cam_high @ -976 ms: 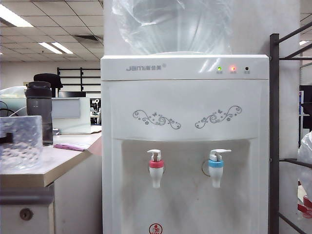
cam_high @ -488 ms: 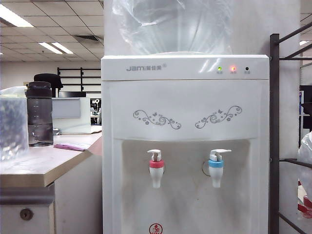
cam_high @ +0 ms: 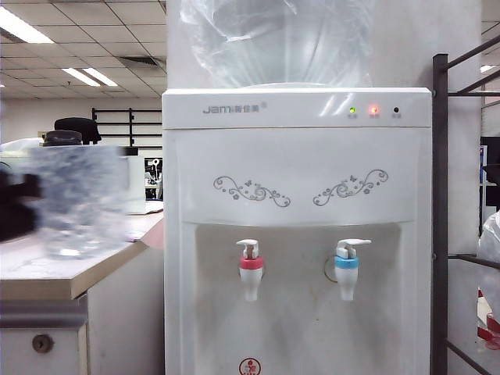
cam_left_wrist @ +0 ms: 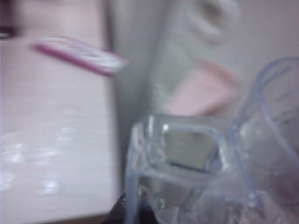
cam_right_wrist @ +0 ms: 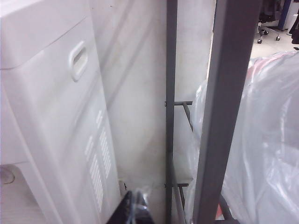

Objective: Pick up the plastic mug from the left desk, go to the hot water outlet of the water dispenser, press the vertical switch to get some water, then put the mug back on the desk.

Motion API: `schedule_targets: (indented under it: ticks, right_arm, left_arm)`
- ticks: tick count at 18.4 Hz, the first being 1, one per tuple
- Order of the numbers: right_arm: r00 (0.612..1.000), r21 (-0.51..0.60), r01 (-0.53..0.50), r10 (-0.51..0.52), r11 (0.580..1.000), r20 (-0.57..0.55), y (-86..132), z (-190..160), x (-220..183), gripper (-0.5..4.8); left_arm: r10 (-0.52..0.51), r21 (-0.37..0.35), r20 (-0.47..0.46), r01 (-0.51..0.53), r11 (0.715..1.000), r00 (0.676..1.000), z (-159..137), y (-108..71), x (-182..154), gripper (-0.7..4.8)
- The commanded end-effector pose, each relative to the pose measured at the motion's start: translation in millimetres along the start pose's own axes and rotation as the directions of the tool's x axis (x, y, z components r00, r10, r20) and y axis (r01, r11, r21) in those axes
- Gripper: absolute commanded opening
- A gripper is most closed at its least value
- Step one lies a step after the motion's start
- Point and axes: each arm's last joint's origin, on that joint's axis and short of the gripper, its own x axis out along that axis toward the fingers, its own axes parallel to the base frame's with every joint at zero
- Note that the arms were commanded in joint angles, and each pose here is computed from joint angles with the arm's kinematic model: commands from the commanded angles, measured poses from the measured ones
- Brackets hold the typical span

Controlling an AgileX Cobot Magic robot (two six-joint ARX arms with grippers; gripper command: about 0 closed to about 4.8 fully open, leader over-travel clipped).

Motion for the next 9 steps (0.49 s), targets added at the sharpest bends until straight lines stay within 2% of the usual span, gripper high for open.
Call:
schedule_targets:
  ticks: [1,5,8,9]
  right_arm:
    - [1.0,0.004,-0.001,0.0,1.0,0.015,0,1,0,0.03]
    - [1.0,0.004,0.0,0.0,1.0,0.014,0,1,0,0.03]
    - [1.0,0.004,0.0,0.0,1.0,0.015,0,1,0,0.03]
    - [1.0,0.004,0.0,0.0,1.0,0.014,0,1,0,0.03]
  left_arm:
    - [-0.14,0.024,0.021,0.139,0.99,0.99,1,-25.5,0,-0.05]
    - [-0.275,0.042,-0.032,0.276,0.96,0.961,0,-55.3,8,-0.05]
    - [-0.307,0.034,-0.073,0.31,0.95,0.949,1,-66.7,18,-0.05]
    - [-0.34,0.032,-0.08,0.343,0.939,0.937,4,-72.1,23,-0.05]
